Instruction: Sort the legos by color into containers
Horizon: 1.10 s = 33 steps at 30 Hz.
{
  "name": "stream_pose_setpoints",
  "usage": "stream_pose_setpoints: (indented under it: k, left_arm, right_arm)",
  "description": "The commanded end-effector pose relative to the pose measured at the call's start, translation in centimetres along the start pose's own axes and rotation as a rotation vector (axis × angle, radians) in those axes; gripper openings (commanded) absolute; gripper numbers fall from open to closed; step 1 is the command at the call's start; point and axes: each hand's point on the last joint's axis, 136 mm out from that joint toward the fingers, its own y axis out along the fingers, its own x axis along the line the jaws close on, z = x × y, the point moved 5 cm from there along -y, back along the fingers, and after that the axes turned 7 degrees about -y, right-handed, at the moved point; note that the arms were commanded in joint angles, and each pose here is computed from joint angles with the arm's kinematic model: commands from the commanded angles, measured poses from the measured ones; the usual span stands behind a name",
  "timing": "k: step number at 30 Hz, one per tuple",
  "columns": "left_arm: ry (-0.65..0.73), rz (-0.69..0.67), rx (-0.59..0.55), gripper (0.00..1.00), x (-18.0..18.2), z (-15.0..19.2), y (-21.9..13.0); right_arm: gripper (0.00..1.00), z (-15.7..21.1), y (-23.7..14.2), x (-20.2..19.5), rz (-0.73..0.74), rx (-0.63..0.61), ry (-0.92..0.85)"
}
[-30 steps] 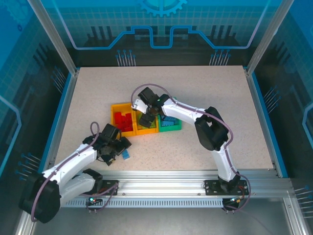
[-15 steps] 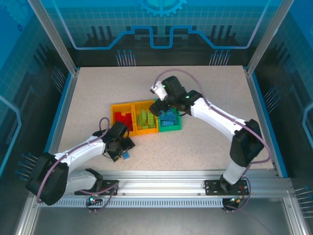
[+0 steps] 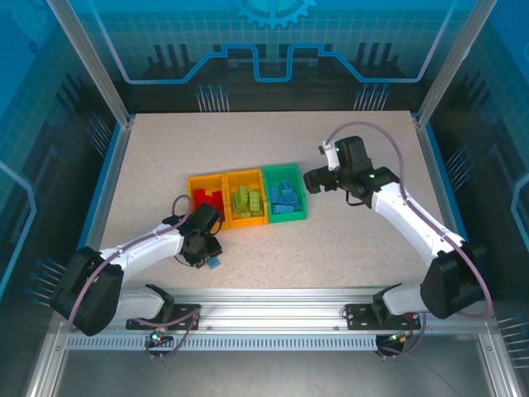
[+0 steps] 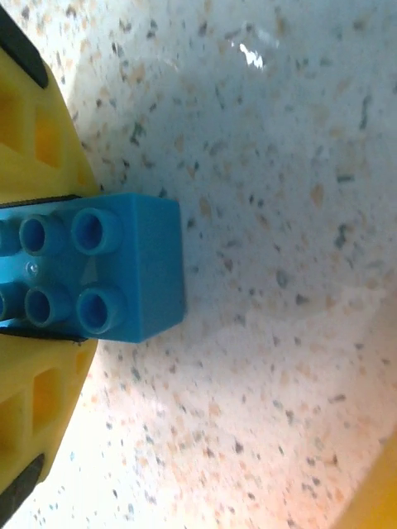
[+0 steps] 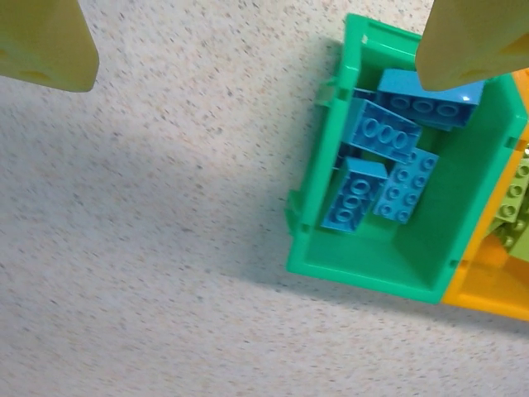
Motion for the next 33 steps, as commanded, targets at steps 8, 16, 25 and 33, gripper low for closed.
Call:
stream_pose_setpoints:
  k: [8,16,25,33]
  left_arm:
    - [0.129,0.235,-0.056,0.29,-9.4,-1.5,-4.1]
    - [0.387,0.36,-0.077,0.29,-21.5,-2.4,-7.9]
    - [0.48,0.372,0.017,0.31,-30.3,-2.9,-3.8]
    - [0.479,0.341,-0.009,0.55,-30.8,-3.5,-3.2]
  right_arm:
    - [1.0,4.4,-1.2,-2.8,0.012,0.003,0.222]
    - [1.0,7.4,-1.3,-3.0,0.027,0.052,0.274]
    - [1.0,7.9,-2.3,-3.2,0.041,0.045,0.289]
    - [1.0,8.6,-3.3,-3.6,0.082,0.012,0.247]
